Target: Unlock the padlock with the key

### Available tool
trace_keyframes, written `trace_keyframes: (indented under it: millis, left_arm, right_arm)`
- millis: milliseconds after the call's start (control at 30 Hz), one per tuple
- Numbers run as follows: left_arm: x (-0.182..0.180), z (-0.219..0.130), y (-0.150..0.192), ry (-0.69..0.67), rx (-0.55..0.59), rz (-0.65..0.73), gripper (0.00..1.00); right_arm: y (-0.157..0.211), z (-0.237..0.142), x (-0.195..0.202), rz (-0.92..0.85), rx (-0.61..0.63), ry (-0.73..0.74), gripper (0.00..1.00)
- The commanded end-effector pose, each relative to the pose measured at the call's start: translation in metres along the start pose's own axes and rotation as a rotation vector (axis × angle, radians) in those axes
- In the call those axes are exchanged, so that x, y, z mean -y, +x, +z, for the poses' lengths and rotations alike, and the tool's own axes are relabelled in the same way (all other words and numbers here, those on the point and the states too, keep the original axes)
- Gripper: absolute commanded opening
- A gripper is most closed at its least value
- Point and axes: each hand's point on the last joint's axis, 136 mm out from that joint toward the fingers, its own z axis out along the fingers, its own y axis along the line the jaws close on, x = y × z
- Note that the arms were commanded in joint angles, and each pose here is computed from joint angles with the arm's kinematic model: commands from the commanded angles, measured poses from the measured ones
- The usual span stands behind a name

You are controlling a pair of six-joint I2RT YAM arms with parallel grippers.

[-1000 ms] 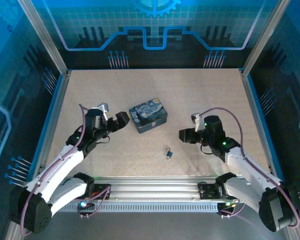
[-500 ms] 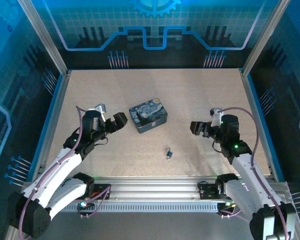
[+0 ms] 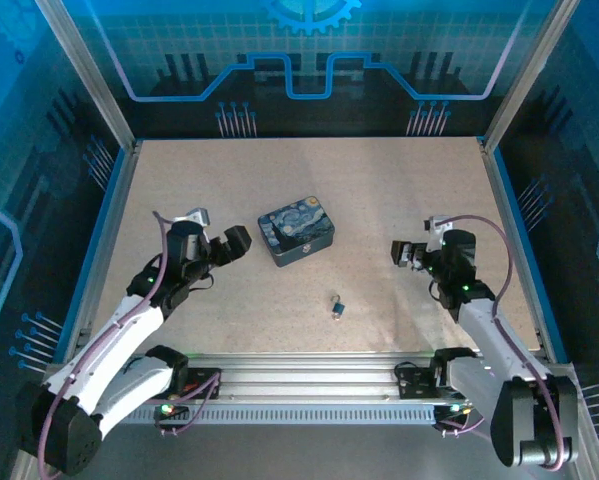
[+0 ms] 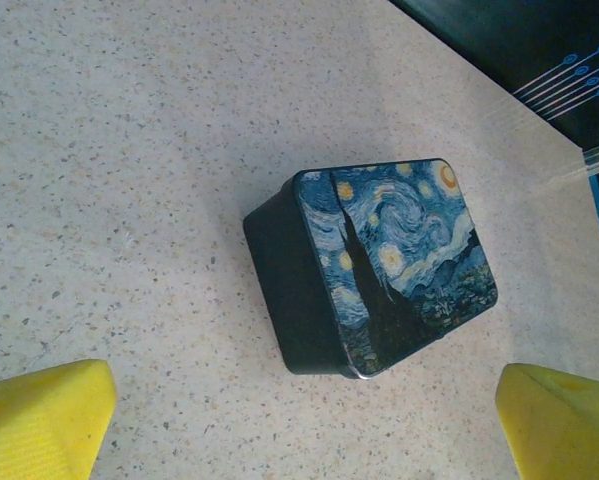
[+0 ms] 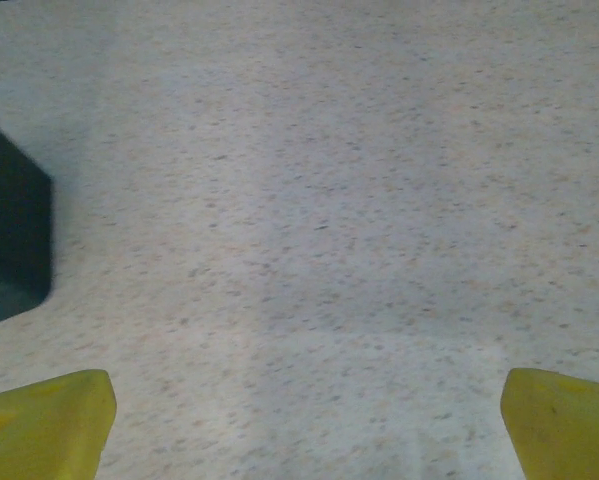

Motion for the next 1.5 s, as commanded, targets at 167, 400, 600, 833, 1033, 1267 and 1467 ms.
trace_keyframes:
  millis: [167,400,600,833,1033,1267,1467]
  left_arm:
    - [0.003,0.001,-0.016,-0.017,0.034,0.027,0.99]
    - [0.002,0.003,-0.017,-0.021,0.03,0.028,0.99]
    - [0.002,0.007,-0.016,-0.02,0.025,0.025,0.99]
    - [0.002,0.008,-0.016,-0.019,0.019,0.027,0.99]
    - [0.0,0.01,-0.016,-0.024,0.017,0.024,0.99]
    - [-0.006,0.011,-0.028,-0.062,0.049,0.063,0.99]
    - [-0.026,0.013,-0.068,-0.18,0.207,0.206,0.99]
  right_arm:
    - [-0.025,0.026,0.016,-0.029,0.163,0.036,1.0]
    - [-0.031,0.045,0.014,-0.05,0.201,0.02,1.0]
    - [-0.036,0.047,0.009,-0.144,0.248,0.029,1.0]
    - [-0.025,0.062,0.008,-0.166,0.258,0.023,1.0]
    - [-0.021,0.075,0.007,-0.181,0.224,0.032,1.0]
    - [-0.022,0.083,0.009,-0.18,0.171,0.068,1.0]
    - [-0.022,0.083,0.009,-0.183,0.173,0.068,1.0]
